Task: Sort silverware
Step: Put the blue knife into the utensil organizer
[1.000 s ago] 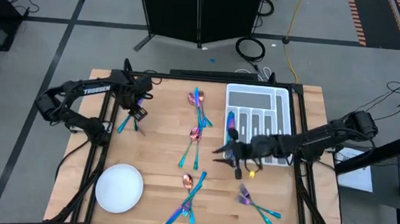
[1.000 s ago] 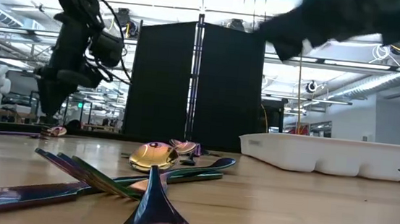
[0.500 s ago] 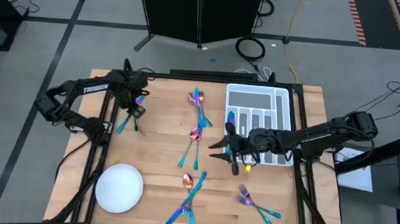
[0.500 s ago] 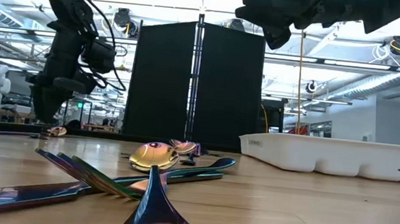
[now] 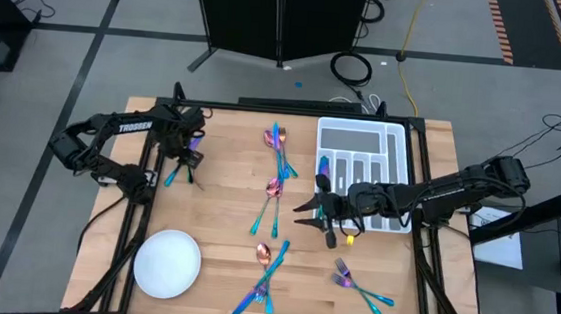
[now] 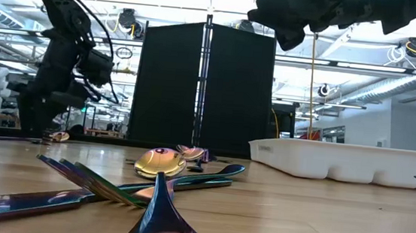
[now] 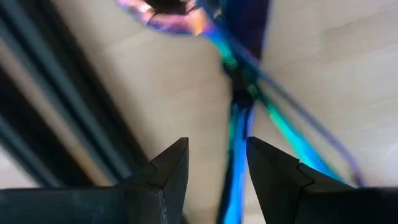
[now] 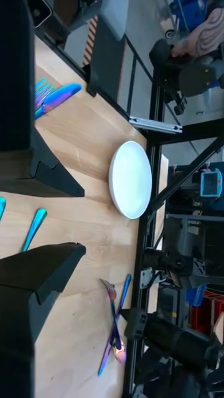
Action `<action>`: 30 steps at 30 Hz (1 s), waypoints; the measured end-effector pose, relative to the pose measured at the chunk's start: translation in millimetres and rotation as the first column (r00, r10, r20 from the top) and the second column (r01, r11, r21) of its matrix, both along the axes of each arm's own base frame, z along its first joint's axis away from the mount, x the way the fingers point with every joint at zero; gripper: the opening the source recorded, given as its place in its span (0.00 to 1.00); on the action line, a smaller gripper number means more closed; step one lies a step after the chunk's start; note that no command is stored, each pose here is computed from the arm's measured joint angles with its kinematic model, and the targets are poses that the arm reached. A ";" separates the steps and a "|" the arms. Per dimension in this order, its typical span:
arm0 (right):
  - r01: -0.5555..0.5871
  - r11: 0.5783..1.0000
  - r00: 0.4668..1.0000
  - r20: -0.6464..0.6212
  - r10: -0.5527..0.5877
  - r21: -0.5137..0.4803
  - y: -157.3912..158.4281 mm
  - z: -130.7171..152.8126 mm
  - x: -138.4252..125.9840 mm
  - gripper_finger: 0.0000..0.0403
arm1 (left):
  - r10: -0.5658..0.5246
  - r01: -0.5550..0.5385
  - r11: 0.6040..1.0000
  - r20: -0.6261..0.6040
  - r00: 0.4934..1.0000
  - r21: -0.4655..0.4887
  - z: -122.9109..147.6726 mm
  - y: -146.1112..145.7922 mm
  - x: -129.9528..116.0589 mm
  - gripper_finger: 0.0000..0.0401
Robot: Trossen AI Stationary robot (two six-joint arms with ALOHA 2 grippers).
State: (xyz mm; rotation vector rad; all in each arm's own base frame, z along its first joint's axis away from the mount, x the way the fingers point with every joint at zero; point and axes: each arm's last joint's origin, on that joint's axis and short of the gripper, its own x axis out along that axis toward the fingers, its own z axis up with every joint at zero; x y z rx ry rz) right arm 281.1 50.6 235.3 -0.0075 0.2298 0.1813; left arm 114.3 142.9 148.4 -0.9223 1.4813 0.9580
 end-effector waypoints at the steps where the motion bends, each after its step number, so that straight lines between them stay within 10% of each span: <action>1: 0.000 1.000 1.000 0.002 0.000 -0.006 -0.3 0.1 0.1 0.28 | 0.001 -0.001 1.000 0.014 1.000 -0.001 -0.1 0.4 0.8 0.41; 24: 0.043 0.998 0.999 0.011 -0.042 -0.049 -15.2 0.3 2.3 0.28 | -0.068 0.070 0.996 0.035 0.997 -0.053 -16.0 2.3 5.2 0.40; 30: 0.043 0.998 0.999 0.011 -0.042 -0.049 -15.2 0.2 2.3 0.28 | -0.066 0.069 0.996 0.048 0.997 -0.058 -16.3 2.3 5.8 0.27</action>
